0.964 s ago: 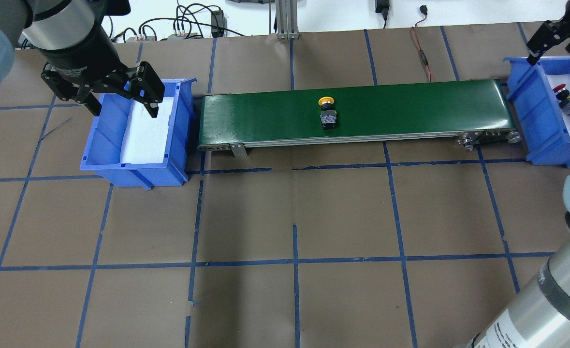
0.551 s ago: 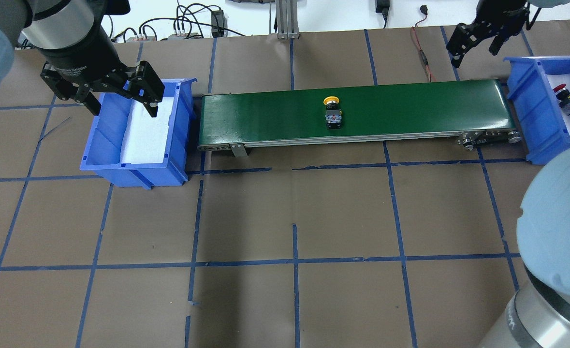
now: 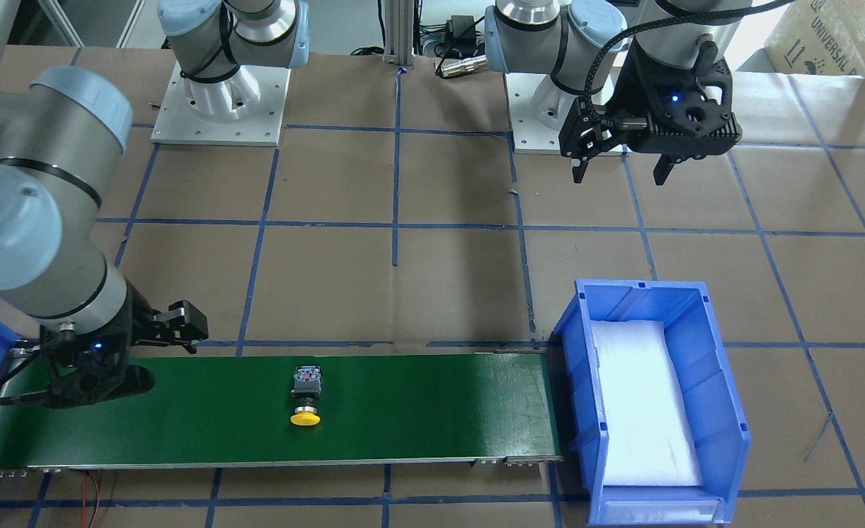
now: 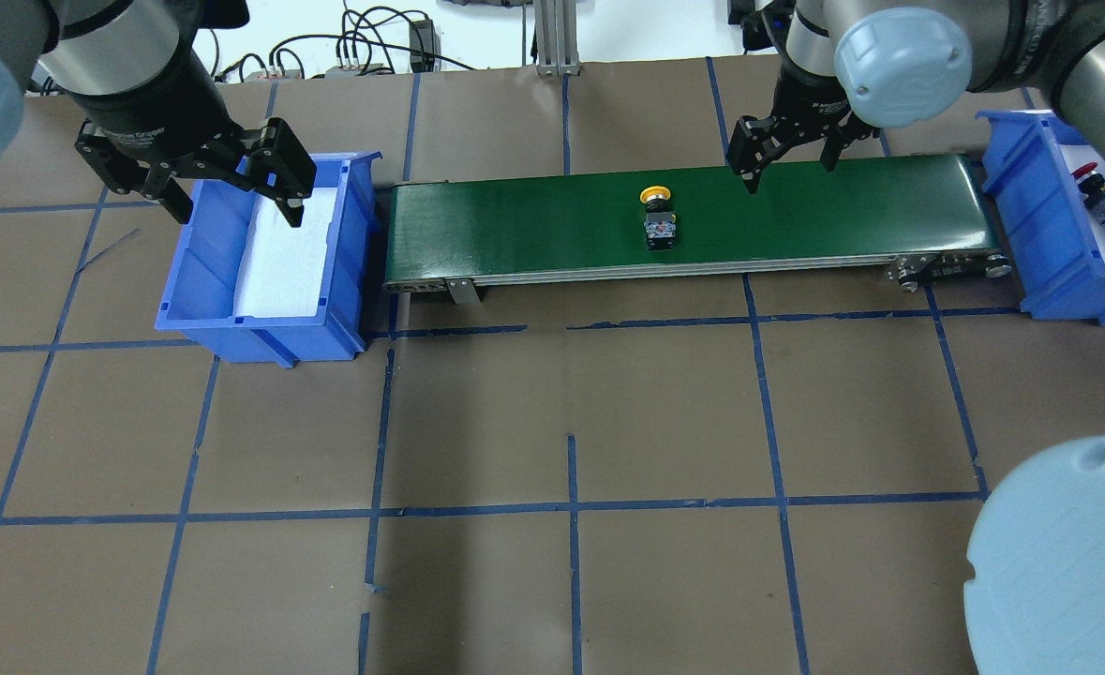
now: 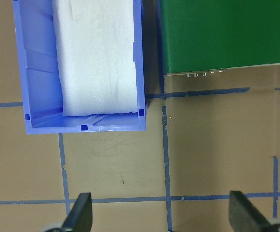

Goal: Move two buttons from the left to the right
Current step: 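Move the right gripper back to the belt and grasp the yellow button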

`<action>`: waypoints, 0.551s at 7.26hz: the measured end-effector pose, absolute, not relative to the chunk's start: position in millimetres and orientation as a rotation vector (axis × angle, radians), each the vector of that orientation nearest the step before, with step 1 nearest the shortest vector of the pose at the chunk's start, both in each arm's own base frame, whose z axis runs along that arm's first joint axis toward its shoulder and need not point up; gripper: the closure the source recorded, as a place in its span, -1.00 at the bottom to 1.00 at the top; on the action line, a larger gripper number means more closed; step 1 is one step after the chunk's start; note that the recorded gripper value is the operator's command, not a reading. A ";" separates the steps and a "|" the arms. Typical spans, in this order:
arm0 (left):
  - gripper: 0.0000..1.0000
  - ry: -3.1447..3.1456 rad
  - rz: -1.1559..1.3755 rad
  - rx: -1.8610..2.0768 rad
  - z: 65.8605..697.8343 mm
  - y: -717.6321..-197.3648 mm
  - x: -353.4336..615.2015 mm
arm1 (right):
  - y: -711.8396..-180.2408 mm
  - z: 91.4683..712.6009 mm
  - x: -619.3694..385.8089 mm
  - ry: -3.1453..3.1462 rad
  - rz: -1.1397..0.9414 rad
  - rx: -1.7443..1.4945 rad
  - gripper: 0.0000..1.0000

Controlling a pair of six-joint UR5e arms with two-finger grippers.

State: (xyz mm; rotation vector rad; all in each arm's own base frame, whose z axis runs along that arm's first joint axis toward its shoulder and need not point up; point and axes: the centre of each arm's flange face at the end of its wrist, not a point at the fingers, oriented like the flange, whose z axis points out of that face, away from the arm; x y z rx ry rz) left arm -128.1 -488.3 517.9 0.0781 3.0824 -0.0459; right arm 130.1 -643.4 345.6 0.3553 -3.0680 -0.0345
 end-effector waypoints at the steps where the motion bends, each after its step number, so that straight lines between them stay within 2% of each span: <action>1: -1.00 3.082 -0.046 0.078 517.9 -488.3 -127.9 | -642.7 340.0 133.2 -3.072 -0.027 0.345 -0.97; 4: -1.00 3.082 -0.046 0.076 518.0 -488.5 -127.0 | -641.7 309.3 136.1 -3.099 -0.041 0.342 -0.98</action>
